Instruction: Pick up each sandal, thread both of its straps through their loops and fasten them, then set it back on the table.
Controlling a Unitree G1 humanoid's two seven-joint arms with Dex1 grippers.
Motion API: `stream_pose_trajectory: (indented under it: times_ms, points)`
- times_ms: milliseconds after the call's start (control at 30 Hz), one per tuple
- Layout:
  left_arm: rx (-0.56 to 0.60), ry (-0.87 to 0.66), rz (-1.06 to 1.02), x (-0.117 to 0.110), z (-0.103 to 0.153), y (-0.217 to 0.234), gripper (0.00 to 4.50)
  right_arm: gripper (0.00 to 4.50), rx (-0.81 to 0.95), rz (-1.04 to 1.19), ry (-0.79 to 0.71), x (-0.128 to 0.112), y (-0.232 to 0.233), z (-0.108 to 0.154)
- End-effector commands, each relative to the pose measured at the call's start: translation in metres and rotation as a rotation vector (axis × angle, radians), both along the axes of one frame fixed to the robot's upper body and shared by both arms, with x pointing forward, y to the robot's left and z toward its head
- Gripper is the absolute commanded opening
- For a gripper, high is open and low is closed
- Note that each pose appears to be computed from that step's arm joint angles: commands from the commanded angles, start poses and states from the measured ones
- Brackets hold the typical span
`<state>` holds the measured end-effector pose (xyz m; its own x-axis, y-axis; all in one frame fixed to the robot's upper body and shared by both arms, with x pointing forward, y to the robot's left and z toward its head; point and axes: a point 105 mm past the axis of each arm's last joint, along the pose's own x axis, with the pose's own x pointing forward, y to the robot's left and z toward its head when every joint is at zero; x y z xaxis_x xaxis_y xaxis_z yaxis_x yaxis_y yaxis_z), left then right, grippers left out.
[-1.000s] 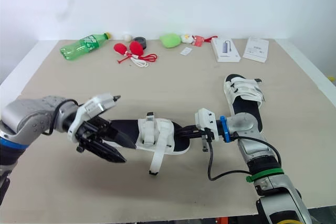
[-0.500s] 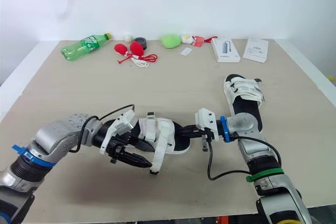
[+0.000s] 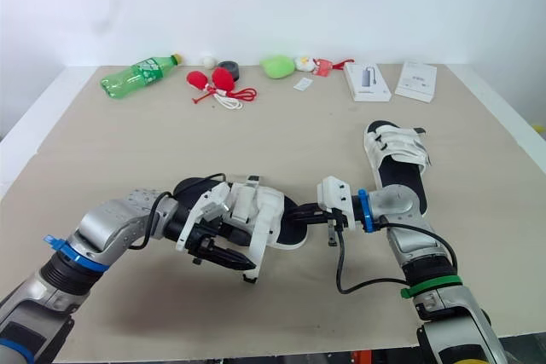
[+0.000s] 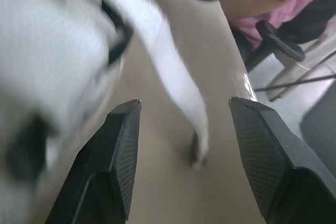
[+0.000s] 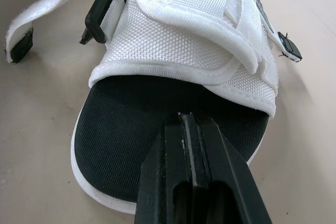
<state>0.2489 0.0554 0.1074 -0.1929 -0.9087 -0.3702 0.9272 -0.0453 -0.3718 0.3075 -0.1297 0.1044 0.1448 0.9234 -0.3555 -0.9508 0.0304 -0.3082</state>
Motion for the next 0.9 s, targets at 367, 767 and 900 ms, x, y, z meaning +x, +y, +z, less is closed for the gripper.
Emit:
stream_pose_trajectory:
  times_ms: [367, 767, 900]
  points:
    - [-0.066, 0.078, 0.062, 0.004, 0.009, -0.018, 0.25, 0.00, -0.026, -0.011, 0.006, -0.001, -0.005, -0.002]
    - [-0.126, 0.260, -0.008, 0.003, 0.054, 0.000, 0.12, 0.00, -0.028, -0.015, 0.008, -0.001, -0.006, -0.003]
    - [-0.192, 0.244, 0.101, 0.042, 0.079, -0.007, 0.12, 0.00, -0.029, -0.020, 0.002, 0.000, -0.006, -0.001]
